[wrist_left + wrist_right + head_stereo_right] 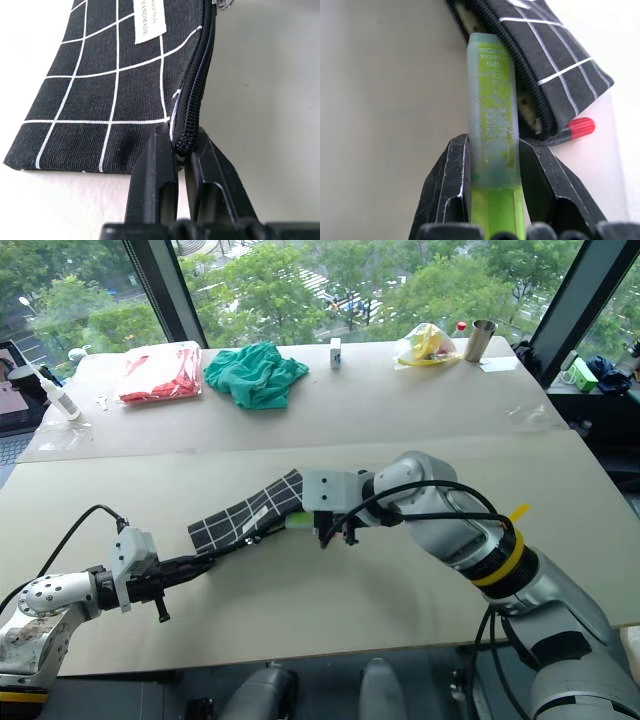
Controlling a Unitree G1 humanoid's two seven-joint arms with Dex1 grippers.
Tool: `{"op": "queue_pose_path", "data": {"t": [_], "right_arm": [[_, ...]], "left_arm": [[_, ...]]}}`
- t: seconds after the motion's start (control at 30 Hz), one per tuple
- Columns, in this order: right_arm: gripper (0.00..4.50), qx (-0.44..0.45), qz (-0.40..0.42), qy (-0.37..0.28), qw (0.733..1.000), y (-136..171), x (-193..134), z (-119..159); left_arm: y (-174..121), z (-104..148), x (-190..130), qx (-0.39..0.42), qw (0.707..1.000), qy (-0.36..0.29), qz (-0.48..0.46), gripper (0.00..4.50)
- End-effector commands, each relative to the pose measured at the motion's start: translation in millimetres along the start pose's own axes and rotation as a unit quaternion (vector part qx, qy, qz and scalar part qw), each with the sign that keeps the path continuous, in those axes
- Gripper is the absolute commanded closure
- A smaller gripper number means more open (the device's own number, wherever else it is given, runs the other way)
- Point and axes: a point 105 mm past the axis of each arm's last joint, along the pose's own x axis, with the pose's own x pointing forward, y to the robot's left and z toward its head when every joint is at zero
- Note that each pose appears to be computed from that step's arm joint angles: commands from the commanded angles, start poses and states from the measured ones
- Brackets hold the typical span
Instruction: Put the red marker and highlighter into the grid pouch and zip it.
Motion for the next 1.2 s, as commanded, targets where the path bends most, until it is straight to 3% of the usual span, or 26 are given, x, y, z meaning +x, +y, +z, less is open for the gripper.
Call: {"op": "queue_pose_path", "data": {"t": [0.03, 0.5, 0.8, 0.93, 1.03, 1.2], "right_arm": [[3.49, -0.023, -0.024, -0.008, 0.999, -10.8, -5.1, 11.3], [3.49, -0.081, -0.036, 0.023, 0.996, -8.9, 28.9, 17.7], [3.49, -0.086, -0.095, -0.068, 0.989, -21.1, 41.8, 55.4], [3.49, -0.111, -0.085, -0.123, 0.983, -13.7, 36.3, 65.1], [3.49, -0.138, -0.073, -0.126, 0.980, -10.9, 30.2, 56.3], [3.49, -0.197, -0.060, -0.063, 0.977, -11.4, 28.8, 26.2]], "left_arm": [[-10.6, -4.6, 5.4, 0.028, 0.999, 0.038, -0.020, 4.50], [-4.6, 10.5, 26.0, 0.048, 0.999, 0.025, 0.006, 4.50], [-3.0, 17.8, 29.2, 0.043, 0.999, 0.003, 0.012, 4.50], [-4.2, 23.9, 29.6, 0.035, 0.999, -0.015, 0.009, 4.50], [-6.1, 29.1, 28.6, 0.028, 0.999, -0.029, 0.002, 4.50], [-8.5, 30.7, 26.2, 0.020, 0.999, -0.032, -0.012, 4.50]]}}
